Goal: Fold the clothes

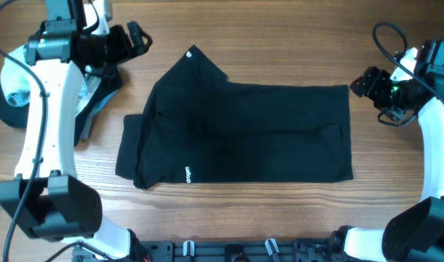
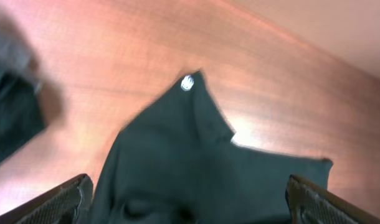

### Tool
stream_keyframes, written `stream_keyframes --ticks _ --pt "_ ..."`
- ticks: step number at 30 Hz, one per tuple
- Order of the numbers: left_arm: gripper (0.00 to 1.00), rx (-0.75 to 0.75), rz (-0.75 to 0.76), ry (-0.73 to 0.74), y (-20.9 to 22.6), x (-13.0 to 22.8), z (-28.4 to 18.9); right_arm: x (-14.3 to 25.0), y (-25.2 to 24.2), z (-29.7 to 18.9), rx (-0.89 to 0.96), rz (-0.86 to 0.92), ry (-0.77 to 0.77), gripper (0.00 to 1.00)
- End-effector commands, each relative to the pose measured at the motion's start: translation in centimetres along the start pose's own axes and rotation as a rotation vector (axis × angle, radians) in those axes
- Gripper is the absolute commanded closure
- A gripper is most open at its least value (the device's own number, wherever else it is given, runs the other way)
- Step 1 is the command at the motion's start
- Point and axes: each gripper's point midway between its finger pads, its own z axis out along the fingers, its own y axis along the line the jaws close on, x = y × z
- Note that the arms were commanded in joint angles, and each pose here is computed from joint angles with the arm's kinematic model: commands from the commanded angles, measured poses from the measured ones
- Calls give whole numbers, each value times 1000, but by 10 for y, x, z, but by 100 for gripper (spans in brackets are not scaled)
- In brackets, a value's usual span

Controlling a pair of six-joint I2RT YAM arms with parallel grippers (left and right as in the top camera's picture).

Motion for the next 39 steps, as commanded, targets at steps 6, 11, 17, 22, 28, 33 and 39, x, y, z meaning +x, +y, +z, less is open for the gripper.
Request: stream_keyframes --ticks 6,11,17,22,28,33,39 --pt "7 -57 222 96 -7 27 169 -14 5 -7 -7 -49 -59 14" --pt "9 -9 354 56 -23 39 235 -13 4 -6 -3 -47 -54 14" --pt "10 -90 425 -75 -18 27 275 -13 3 -4 -2 -46 -49 13" --pt "18 -127 417 -30 4 47 301 -12 3 -4 -1 -45 -46 13" --pt "78 -125 398 -16 0 49 297 -14 2 -4 2 -48 -55 12" --pt "96 -137 384 -33 -19 30 251 -32 -17 2 111 -28 -115 18" --pt "96 -127 389 -55 -46 14 190 -57 -36 62 135 -4 -124 30"
